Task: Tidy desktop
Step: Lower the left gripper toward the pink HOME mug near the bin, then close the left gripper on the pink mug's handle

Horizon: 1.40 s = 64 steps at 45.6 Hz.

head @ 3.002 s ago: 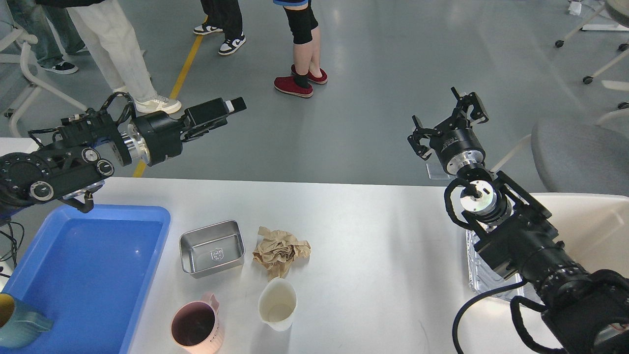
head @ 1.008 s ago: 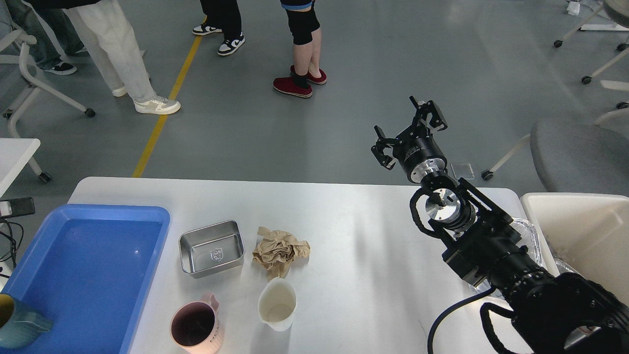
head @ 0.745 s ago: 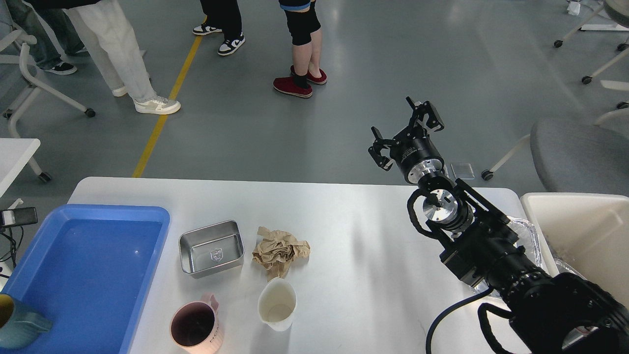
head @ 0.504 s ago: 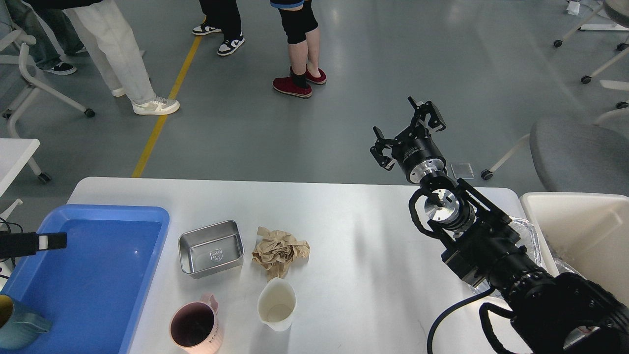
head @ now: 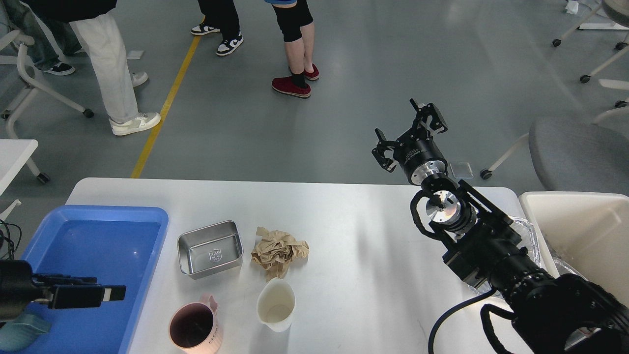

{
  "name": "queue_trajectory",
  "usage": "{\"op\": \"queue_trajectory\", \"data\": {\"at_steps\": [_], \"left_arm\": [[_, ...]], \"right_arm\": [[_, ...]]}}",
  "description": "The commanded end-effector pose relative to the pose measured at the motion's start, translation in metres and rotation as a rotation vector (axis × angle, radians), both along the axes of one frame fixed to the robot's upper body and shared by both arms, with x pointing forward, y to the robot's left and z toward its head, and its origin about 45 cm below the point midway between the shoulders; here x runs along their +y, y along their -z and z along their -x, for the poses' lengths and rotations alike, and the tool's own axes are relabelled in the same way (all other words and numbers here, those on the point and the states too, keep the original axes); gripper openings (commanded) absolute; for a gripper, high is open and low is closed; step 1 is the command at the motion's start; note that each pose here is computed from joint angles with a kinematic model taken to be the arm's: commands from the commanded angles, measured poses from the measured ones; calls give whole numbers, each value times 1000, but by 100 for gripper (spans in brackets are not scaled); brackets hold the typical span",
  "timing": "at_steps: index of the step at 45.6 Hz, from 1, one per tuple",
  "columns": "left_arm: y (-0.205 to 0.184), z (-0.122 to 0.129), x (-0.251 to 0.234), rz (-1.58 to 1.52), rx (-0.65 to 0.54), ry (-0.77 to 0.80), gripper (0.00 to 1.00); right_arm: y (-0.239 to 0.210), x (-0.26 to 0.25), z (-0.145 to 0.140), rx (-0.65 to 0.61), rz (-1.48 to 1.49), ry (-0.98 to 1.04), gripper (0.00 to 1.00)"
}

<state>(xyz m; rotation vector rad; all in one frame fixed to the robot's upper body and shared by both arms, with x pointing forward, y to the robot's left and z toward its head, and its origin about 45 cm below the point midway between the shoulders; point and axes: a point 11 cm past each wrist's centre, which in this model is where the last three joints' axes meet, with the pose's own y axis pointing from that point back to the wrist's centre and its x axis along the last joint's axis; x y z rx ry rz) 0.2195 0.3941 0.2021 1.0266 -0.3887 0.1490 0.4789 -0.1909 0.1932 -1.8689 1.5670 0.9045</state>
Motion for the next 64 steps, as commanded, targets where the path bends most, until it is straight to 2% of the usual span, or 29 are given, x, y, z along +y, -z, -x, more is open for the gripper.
{"op": "queue_trajectory", "data": {"at_steps": [1,17,53,64], "left_arm": [[22,-3,-4,-39,21,11,97],[35,-6,-21,-4,-19,34,97],[118,2,-78,85,-28,89,96],[117,-2,-79,87,-41,88,87]], "right_arm": [[1,0,1,2,-1,-1,100],[2,1,1,2,-3,-2,100],[2,-2,2,1,-1,1,100],[1,-7,2,-1,6,5,100]]}}
